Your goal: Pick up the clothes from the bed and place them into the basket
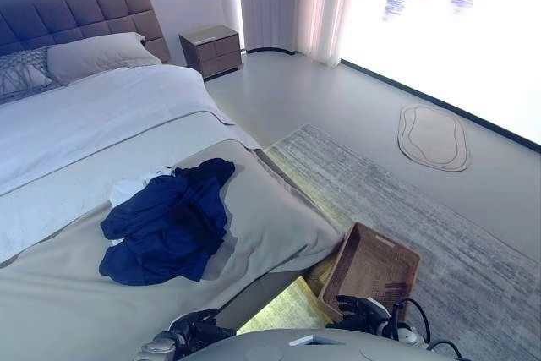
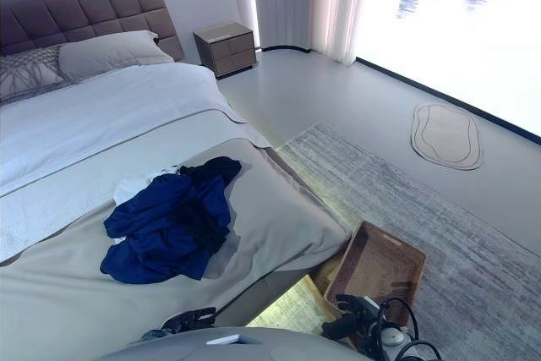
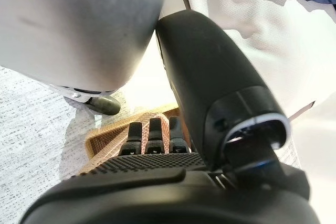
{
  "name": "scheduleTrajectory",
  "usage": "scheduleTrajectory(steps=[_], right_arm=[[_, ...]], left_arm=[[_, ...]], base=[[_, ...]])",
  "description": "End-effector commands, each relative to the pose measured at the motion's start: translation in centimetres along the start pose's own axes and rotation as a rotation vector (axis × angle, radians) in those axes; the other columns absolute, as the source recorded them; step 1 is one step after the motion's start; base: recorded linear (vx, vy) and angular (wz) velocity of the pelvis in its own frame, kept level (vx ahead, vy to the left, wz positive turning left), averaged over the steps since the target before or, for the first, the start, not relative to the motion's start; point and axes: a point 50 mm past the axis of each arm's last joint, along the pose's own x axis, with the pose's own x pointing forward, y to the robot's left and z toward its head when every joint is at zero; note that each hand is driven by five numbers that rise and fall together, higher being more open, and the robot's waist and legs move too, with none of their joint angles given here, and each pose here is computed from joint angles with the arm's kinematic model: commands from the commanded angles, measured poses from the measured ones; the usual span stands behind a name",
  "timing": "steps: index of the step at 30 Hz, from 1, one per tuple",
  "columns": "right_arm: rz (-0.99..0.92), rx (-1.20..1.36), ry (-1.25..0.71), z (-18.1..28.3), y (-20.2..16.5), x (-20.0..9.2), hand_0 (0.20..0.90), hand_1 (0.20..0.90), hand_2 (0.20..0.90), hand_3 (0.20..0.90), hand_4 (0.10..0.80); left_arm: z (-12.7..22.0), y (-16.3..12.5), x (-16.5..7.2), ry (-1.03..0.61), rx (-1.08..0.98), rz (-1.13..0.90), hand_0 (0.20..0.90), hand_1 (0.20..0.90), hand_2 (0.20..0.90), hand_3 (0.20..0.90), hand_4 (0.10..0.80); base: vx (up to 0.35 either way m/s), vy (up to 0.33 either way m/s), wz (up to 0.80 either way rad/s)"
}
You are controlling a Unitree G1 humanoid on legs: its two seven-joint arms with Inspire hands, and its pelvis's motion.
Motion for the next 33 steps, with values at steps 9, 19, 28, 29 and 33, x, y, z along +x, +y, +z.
scheduleTrajectory(steps=[9, 19, 28, 29, 33], right_arm=[[0.017, -0.070, -0.036, 2.2, -0.1, 0.6, 0.900, 0.900, 0.900, 0.900, 0.800], [0.004, 0.370, 0.004, 0.8, 0.0, 0.4, 0.900, 0.900, 0.900, 0.900, 0.800], [-0.020, 1.292, -0.078, 1.4, -0.2, 0.6, 0.900, 0.900, 0.900, 0.900, 0.800], [0.026, 1.333, -0.147, 2.6, -0.2, 0.7, 0.900, 0.900, 0.900, 0.900, 0.800], [0.066, 1.167, -0.441, 8.4, -1.4, 0.3, 0.900, 0.900, 0.900, 0.900, 0.800]], left_arm=[[2.3, 0.6, 0.3, -0.033, 0.032, -0.006, 0.900, 0.900, 0.900, 0.900, 0.800], [1.8, 0.5, 0.3, -0.018, 0.018, 0.007, 0.900, 0.900, 0.900, 0.900, 0.800], [0.3, 0.3, 0.1, 0.016, -0.012, 0.002, 0.900, 0.900, 0.900, 0.900, 0.800], [0.1, 0.3, 0.1, 0.018, -0.008, 0.002, 0.900, 0.900, 0.900, 0.900, 0.800], [-0.7, -0.1, 0.0, 0.019, 0.010, 0.004, 0.900, 0.900, 0.900, 0.900, 0.800]], base=[[0.000, 0.000, 0.00], [0.003, 0.004, 0.00], [0.046, 0.042, 0.00], [0.047, 0.028, 0.02], [0.023, 0.032, 0.08]])
